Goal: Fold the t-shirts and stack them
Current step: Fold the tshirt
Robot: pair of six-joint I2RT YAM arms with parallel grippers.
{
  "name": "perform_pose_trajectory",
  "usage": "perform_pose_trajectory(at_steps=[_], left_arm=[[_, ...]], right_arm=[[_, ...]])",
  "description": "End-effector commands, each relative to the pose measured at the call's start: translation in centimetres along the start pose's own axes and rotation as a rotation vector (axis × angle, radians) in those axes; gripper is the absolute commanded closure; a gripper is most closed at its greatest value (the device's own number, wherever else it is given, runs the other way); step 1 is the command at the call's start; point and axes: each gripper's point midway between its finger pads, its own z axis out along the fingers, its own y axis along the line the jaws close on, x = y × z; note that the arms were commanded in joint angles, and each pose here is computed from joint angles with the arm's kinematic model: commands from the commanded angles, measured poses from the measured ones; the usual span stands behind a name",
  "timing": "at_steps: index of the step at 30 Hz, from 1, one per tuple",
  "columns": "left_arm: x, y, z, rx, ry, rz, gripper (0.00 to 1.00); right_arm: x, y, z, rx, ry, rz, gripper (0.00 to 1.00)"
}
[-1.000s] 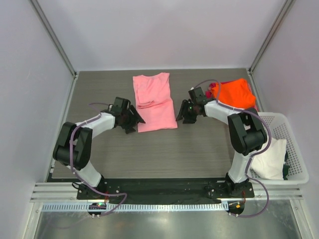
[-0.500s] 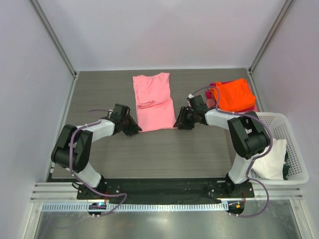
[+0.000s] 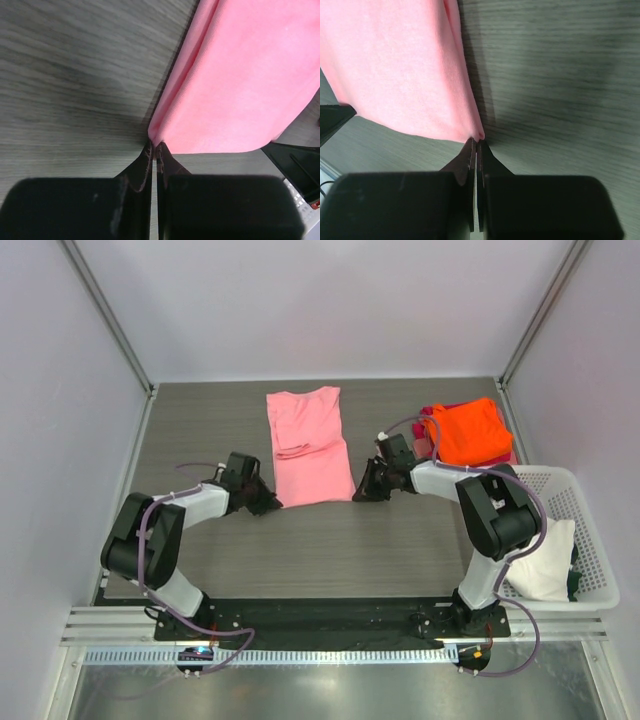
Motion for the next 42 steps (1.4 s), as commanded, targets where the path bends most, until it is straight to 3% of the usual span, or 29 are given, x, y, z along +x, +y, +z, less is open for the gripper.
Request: perform_pose_trajectory(at_steps=[1,10,17,21,31,42], left_arm=[[0.4,0.3,-1.4,0.019,-0.012,0.022,1.00],[4.4,-1.6,-7.1,0.117,0.040,0.106,1.00],[5.0,-4.6,-14.3,0.289,0.010,0.099,1.00],[5.3,-5.9,-16.0,0.342,0.029,0.089,1.00],[1.7,-7.4,-13.6,0.299,-0.044,0.051,1.00],[-6.8,-10.9,-11.3,0.281,-0.152,0.021,1.00]], right_arm=[[0.1,0.6,-2.1,-0.010,-0.038,-0.035,0.99],[4.1,3.1,-8.6,-0.092,-0.059,-0.110,0.99],[3.3,5.2,-15.2,-0.118,-0.172,-0.167,0.99],[2.6,6.2,-16.9,-0.128,-0.196,-0.177,0.99],[-3.0,8.0,-16.0,-0.047,-0.273,-0.194,0.99],[-11.1,9.0,-11.9,-0.001,-0.304,-0.162,0.99]])
